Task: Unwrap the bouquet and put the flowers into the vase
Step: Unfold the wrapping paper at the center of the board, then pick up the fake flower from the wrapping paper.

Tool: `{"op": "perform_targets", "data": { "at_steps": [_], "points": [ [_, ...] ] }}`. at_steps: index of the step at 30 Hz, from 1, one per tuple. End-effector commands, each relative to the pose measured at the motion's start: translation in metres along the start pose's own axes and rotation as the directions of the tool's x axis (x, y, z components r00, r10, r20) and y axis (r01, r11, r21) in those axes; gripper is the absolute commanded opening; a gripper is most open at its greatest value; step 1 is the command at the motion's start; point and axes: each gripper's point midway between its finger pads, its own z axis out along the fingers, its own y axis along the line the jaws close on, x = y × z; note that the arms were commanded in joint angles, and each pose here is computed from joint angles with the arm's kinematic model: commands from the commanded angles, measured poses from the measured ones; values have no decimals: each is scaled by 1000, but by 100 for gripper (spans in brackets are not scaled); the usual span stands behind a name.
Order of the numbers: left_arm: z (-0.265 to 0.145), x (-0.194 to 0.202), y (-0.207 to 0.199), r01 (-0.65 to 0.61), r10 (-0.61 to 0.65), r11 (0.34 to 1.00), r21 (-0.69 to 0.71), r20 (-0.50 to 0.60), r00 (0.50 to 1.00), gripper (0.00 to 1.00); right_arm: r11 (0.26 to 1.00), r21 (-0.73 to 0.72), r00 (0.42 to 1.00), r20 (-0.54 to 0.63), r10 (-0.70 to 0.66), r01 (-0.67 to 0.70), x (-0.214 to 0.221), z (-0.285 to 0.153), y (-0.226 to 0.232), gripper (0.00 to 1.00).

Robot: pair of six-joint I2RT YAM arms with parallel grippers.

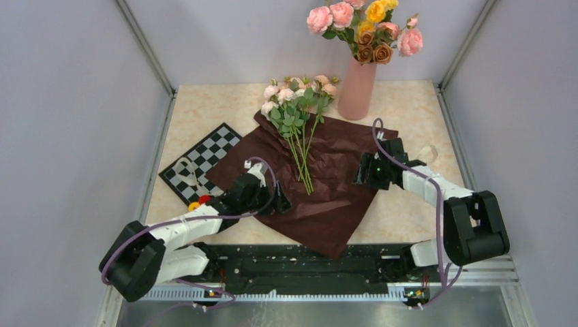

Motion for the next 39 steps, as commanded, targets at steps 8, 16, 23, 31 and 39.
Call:
{"op": "perform_targets", "data": {
  "at_steps": [8, 16, 23, 31, 39],
  "points": [
    [-19, -10, -4, 28, -29, 999, 16, 68, 997, 92, 999, 39, 996, 86, 34, -38, -25, -19, -27, 64],
    [-37, -39, -27, -4, 4, 1000, 6, 85, 996, 99, 1000, -12, 985, 173, -1, 3, -47, -55, -7, 64],
    [-64, -78, -46, -62, 59, 998, 19, 121, 991, 99, 975, -220, 973, 227, 32, 19, -55, -85, 38, 65],
    [-70, -127, -52, -62, 58, 998, 12, 189, 980, 99, 943, -323, 959, 283, 20, 76, -49, -89, 88, 63],
    [-14, -179, -75, -23, 0, 996, 90, 242, 970, 95, 924, -382, 945, 312, 100, 28, -77, -78, 113, 57]
  ]
}}
